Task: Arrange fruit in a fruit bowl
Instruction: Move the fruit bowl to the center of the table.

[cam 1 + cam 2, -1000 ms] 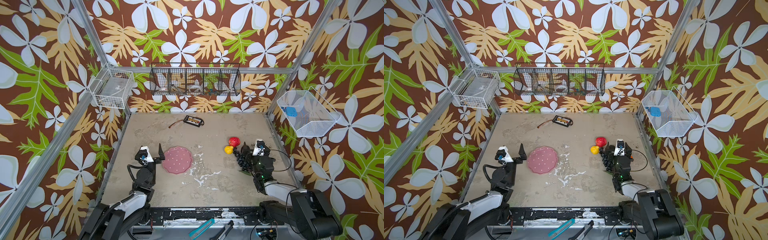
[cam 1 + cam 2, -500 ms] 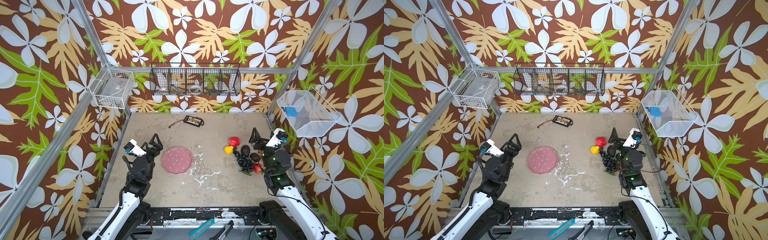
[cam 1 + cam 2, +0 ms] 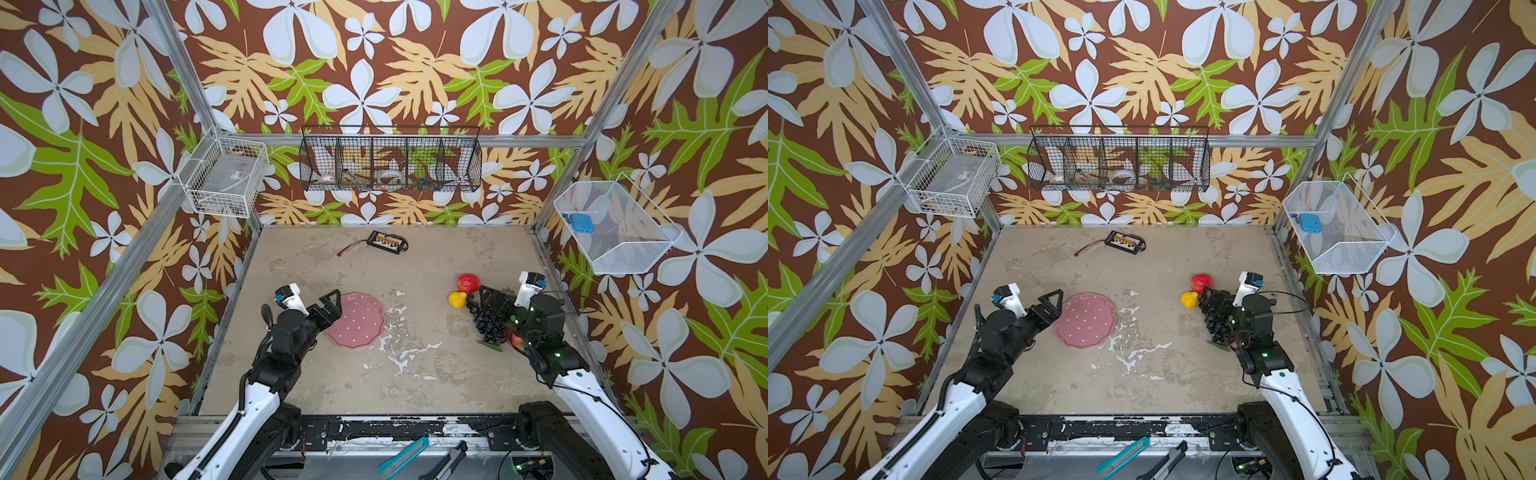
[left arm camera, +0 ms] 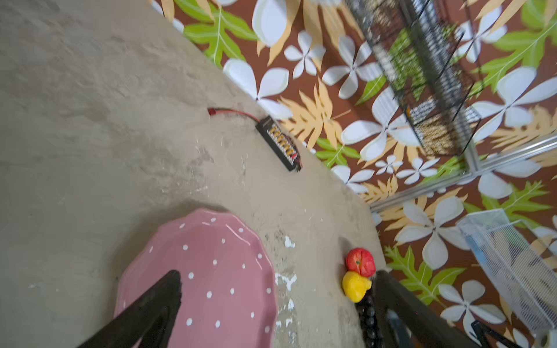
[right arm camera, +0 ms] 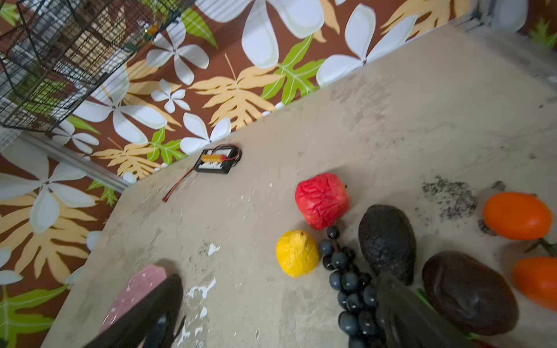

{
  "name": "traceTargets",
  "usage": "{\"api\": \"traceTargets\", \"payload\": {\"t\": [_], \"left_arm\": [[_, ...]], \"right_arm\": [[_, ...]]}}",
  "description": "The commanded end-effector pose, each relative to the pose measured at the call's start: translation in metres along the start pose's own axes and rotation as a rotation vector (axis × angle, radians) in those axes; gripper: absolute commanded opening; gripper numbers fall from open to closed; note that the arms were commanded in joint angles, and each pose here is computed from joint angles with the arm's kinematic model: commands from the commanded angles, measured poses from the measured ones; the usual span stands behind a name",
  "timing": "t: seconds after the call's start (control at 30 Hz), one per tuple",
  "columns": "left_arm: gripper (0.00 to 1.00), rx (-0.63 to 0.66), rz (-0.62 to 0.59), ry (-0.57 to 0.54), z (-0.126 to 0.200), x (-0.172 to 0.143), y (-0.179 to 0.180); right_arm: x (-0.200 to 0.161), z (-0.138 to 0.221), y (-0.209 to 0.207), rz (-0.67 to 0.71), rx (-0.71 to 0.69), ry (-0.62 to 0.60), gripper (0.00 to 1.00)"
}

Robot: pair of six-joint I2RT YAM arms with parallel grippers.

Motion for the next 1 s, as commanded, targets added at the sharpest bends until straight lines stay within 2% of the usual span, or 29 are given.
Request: {"api": "traceTargets", "payload": {"t": [0.0,0.13,0.27,0.57,0.97], "left_arm": [[1.0,-0.068,-0.029,0.183,-0.012,-0.028,-0.014],[1.0,-0.012,-0.097,0.285,-0.033,-0.057,-0.022],[1.0,0.007,-0.134,0.325,-0.046,-0.077,-0.029],[1.0,0.083,-0.167,0.38,-0.072,-0.099,-0.022],[0.98,0.141,-0.205,0.483,-0.118,-0.129,-0.016]], "right_arm": [[-0.004,0.0,0.015,0.024,0.094,0.037,1.0],[-0.002,-0.003,0.023,0.037,0.125,0.042,1.0],[-0.005,-0.008,0.031,0.053,0.145,0.056,1.0],[-0.025,-0.013,0.034,0.102,0.133,0.114,1.0],[-0.028,-0.011,0.031,0.102,0.122,0.114,1.0]]}}
Point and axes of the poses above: each gripper's point midway between its finger pads, its own z axis back along the fingers, its own y axis along the line the jaws close on, x = y × z, the point moved 4 cm from there along z, back along the fingers, and after that the axes turned 11 degrees about z, right-handed, at the moved point
